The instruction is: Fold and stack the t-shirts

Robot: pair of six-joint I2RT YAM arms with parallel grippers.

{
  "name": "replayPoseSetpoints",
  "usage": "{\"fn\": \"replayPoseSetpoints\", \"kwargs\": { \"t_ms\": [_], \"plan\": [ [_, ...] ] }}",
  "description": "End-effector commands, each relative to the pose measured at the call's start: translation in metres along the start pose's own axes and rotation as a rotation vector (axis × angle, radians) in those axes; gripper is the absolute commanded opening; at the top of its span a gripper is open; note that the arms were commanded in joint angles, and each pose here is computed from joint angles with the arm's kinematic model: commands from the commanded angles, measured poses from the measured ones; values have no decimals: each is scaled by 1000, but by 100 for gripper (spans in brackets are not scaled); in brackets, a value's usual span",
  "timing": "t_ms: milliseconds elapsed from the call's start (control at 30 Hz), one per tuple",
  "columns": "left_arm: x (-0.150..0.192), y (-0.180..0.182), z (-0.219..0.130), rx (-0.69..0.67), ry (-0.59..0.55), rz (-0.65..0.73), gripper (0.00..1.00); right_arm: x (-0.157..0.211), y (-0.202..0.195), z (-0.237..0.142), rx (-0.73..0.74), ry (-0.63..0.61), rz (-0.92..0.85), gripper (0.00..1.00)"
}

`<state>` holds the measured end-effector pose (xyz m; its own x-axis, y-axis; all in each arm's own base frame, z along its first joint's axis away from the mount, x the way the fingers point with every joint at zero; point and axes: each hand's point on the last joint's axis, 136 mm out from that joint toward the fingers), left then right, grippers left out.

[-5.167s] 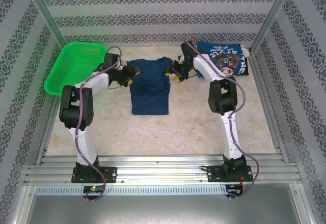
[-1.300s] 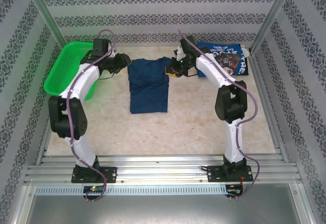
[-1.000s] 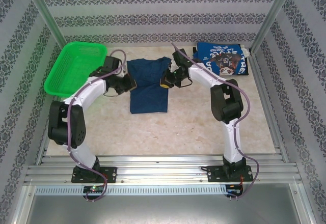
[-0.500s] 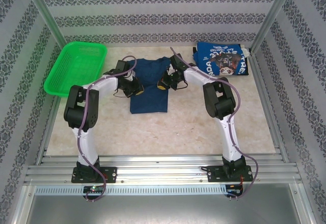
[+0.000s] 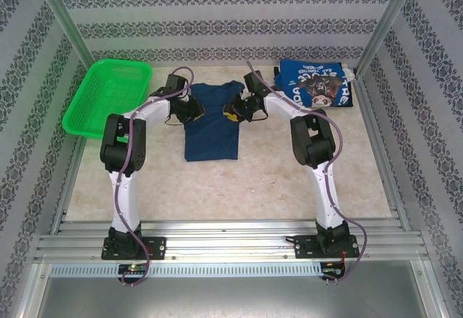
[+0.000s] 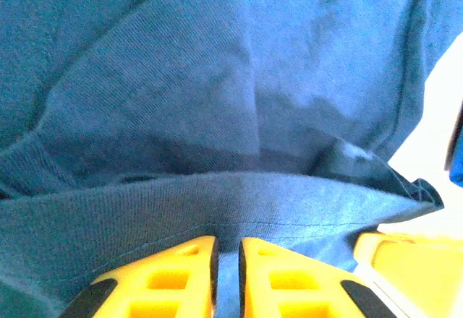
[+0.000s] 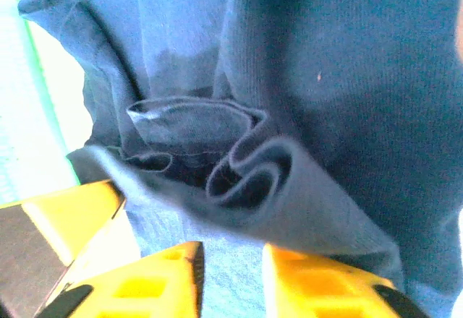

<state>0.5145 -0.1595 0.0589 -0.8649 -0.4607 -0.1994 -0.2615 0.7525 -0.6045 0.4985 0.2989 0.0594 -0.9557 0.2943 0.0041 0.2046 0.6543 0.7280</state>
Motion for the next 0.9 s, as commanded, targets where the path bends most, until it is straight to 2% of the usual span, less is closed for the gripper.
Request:
{"fn": "replayPoseSetpoints", "kwargs": {
  "t_ms": [0, 133, 233, 367, 433, 500, 633, 767, 867],
  "plan": [
    [-21, 2, 4, -5, -56, -13, 18, -6, 11, -17, -9, -40, -40, 34],
    [-38, -1, 4, -7, -98, -2, 23, 5, 11, -29, 3, -32, -61, 36],
    [-45, -14, -10, 34, -104, -2, 29, 25, 9, -43, 19, -2, -88, 39],
    [-41, -45, -64, 110, -166, 30, 66, 70, -15, -65, 114, 53, -133, 46],
    [-22, -55, -85, 149, -137, 18, 78, 97, -26, -74, 127, 86, -142, 52],
    [5, -57, -101, 155, -88, 17, 82, 123, -36, -75, 138, 126, -149, 57],
    [72, -31, -123, 108, -1, -5, 82, 166, -49, -65, 148, 203, -162, 63],
    [131, 8, -131, 52, 68, -68, 80, 178, -53, -55, 127, 212, -135, 63],
    [160, 27, -127, 34, 95, -94, 79, 179, -53, -51, 124, 207, -139, 63]
  ]
}}
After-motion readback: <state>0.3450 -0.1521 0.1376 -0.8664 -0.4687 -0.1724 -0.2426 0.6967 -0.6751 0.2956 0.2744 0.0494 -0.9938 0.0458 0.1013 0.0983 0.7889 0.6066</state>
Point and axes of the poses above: each hand's point on the last joint's axis, 136 mm out from that joint toward the fingers, its own z axis out along the fingers, its own y axis along the line the jaws close on, x = y × z
